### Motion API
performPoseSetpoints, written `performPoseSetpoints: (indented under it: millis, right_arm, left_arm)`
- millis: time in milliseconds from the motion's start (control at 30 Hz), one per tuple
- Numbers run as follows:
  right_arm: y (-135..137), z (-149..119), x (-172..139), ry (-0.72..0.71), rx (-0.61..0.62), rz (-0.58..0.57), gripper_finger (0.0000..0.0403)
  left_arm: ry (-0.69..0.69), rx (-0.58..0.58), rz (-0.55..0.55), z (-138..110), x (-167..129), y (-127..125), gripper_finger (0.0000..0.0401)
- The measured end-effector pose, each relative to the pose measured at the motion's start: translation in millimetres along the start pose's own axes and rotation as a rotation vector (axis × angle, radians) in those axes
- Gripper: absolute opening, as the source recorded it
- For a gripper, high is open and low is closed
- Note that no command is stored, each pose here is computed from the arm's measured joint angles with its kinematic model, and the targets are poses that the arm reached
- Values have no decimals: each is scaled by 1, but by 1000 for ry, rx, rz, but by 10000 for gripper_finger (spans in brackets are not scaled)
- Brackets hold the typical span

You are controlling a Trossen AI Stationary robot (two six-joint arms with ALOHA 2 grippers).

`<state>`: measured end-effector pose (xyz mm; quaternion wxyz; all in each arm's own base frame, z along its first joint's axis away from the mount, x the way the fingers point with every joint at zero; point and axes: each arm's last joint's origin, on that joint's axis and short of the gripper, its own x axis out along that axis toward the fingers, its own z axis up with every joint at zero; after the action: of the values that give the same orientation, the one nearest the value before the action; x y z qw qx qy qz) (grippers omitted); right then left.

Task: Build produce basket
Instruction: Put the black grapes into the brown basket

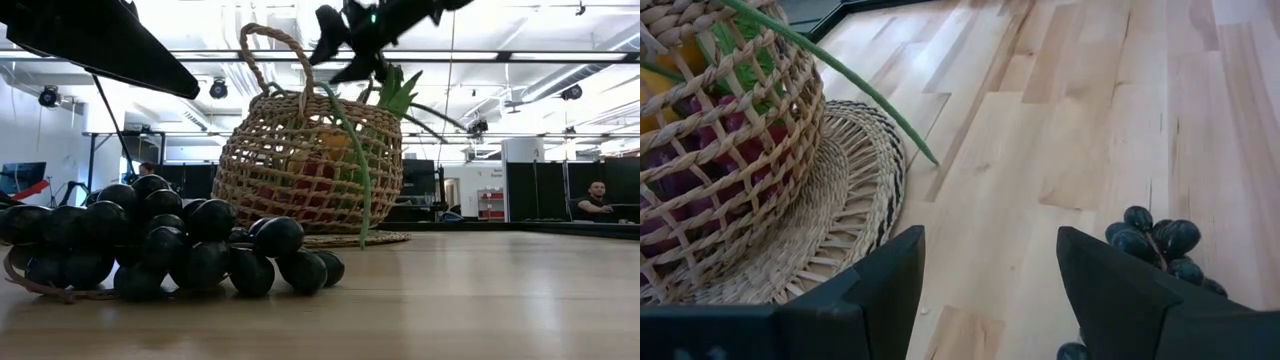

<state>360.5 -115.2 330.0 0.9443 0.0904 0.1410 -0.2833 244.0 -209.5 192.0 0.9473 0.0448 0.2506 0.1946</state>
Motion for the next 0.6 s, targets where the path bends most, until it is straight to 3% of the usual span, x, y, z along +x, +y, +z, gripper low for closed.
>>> performPoseSetpoints:
  millis: [167, 300, 600]
  right_arm:
    - [57, -14, -25, 21, -145, 158, 329]
    - [105, -39, -50, 50, -260, 255, 329]
    - [185, -93, -135, 38, -442, 182, 329]
  left_arm:
    - [15, 1, -16, 0, 0, 0, 212]
    - [96, 4, -119, 0, -5, -1, 212]
    - [162, -17, -256, -8, -45, -5, 212]
